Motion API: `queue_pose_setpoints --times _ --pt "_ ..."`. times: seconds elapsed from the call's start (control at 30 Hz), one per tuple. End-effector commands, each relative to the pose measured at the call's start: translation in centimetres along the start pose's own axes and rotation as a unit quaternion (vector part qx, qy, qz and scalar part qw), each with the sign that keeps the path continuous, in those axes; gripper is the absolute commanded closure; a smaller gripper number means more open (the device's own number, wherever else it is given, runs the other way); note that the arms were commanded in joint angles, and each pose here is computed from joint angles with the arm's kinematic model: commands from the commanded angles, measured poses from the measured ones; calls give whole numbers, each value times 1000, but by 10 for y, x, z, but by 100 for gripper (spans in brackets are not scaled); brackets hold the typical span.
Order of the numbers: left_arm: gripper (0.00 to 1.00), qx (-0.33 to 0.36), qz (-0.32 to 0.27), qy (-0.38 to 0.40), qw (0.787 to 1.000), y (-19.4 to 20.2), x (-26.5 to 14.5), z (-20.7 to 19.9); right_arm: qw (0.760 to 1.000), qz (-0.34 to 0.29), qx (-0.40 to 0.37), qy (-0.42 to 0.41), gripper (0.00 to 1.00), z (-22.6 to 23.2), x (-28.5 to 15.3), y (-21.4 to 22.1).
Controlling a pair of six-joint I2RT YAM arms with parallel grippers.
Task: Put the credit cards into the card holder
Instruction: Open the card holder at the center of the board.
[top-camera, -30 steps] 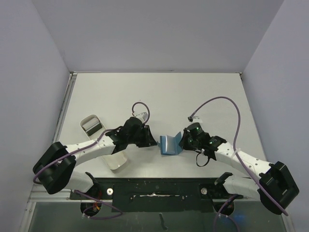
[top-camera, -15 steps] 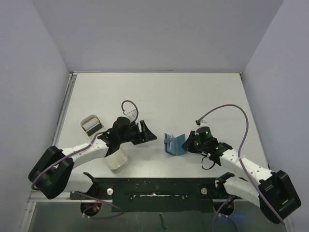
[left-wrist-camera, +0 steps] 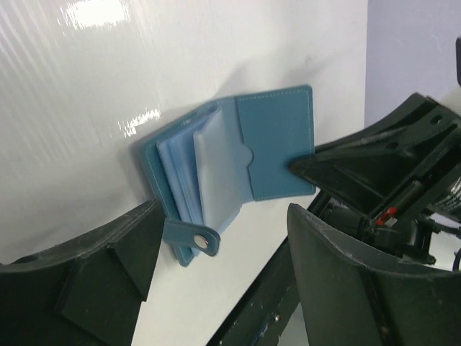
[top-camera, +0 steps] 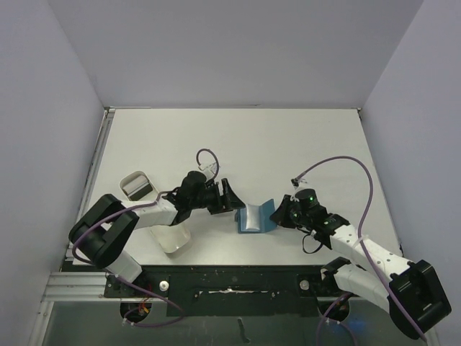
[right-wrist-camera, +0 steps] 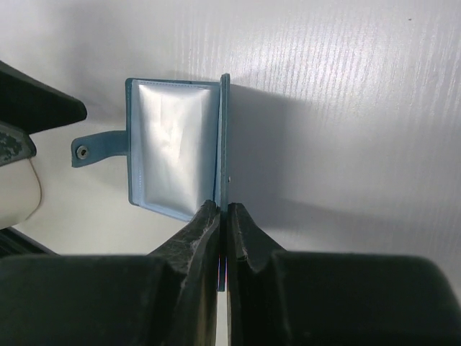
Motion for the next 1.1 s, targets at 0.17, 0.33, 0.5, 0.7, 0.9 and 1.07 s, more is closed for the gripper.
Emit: queue_pose_setpoints --times 0.17,0.33,0.5,0.7,0.9,1.07 --pt "33 29 -74 -56 995 -34 15 -2 1000 -13 -1 11 100 -3 1 -4" --pt "34 26 -53 -27 998 -25 22 2 1000 -10 5 6 100 -5 1 -1" --pt "42 17 -37 5 999 -17 28 5 1000 -9 10 17 100 -8 1 0" --pt "48 -4 -29 72 997 -12 33 -2 1000 -10 10 8 100 -6 1 -1" --pt "64 -24 -10 97 995 -3 39 1 1000 -9 11 8 100 -5 1 -1" --pt "85 -28 -12 99 995 -2 37 0 1000 -7 14 20 94 -5 -2 -3"
Point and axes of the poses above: each gripper's point midway between its finger pads, its own x axis out along the fingers, its own z axis along the line the jaws close on, y = z × x, the point moved 8 cm from there along -x, back along the fingers, and after that the axes turned 4 degrees about x, right-handed, at the moved point
